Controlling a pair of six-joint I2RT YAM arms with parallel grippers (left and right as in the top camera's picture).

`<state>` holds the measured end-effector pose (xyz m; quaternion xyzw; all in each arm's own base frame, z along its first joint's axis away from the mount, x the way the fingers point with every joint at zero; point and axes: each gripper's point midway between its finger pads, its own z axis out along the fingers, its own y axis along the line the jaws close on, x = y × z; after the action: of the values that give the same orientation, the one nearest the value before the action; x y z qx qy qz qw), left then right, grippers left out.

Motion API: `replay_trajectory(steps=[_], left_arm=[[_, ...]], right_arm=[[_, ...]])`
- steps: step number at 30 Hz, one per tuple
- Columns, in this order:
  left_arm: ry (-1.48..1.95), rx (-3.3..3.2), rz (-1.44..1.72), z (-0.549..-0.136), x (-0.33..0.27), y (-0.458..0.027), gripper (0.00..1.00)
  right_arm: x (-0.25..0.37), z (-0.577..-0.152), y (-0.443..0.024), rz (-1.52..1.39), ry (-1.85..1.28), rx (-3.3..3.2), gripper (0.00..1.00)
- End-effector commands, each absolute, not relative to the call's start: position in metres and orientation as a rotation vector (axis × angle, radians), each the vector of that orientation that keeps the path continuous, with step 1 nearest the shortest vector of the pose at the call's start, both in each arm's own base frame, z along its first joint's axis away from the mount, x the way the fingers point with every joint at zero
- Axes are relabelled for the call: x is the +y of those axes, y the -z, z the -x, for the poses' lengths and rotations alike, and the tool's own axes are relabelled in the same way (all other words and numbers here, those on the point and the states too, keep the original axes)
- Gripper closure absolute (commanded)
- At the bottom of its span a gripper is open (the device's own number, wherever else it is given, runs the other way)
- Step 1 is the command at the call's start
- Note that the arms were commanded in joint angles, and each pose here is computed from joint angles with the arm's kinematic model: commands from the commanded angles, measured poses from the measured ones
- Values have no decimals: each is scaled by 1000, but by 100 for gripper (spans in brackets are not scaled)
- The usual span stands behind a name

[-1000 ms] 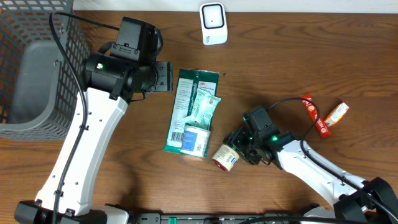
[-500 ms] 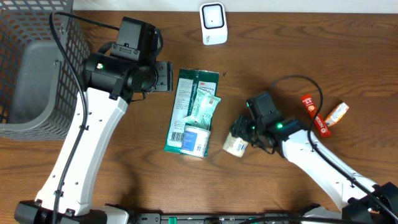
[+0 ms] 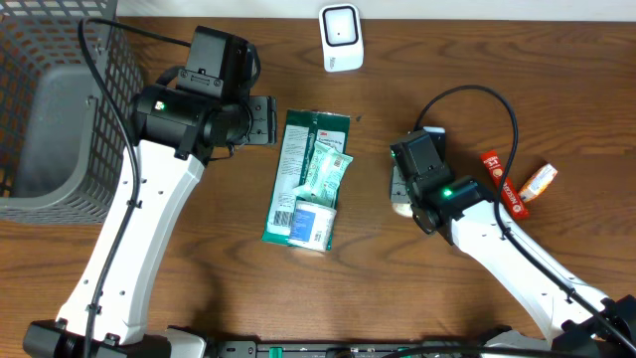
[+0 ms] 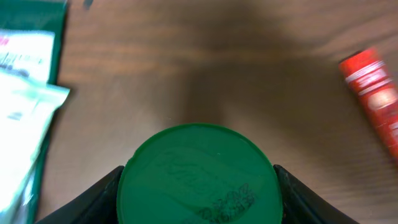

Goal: Scan the item barcode
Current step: 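Lift the Knorr jar with the right gripper and move it up-right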

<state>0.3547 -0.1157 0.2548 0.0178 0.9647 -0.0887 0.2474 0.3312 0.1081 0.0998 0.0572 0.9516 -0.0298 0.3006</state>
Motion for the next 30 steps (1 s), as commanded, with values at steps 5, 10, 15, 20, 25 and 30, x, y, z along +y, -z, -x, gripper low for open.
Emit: replay_trajectory(steps=[5, 10, 15, 20, 25, 30], left_arm=[[223, 2635, -46, -358, -112, -250, 33], [223, 2635, -46, -358, -112, -250, 34], [223, 2635, -46, -358, -112, -250, 34], [223, 2635, -46, -358, -112, -250, 33], [224, 2632, -46, -358, -113, -250, 33], [227, 2622, -46, -360, -113, -252, 33]], right_arm=[[84, -359, -132, -223, 274, 2314, 46], [85, -368, -117, -227, 306, 2310, 46], [89, -381, -98, -206, 343, 2305, 46], [93, -387, -93, -190, 339, 2298, 45], [100, -379, -91, -150, 348, 2321, 26], [100, -371, -89, -113, 371, 2349, 8]])
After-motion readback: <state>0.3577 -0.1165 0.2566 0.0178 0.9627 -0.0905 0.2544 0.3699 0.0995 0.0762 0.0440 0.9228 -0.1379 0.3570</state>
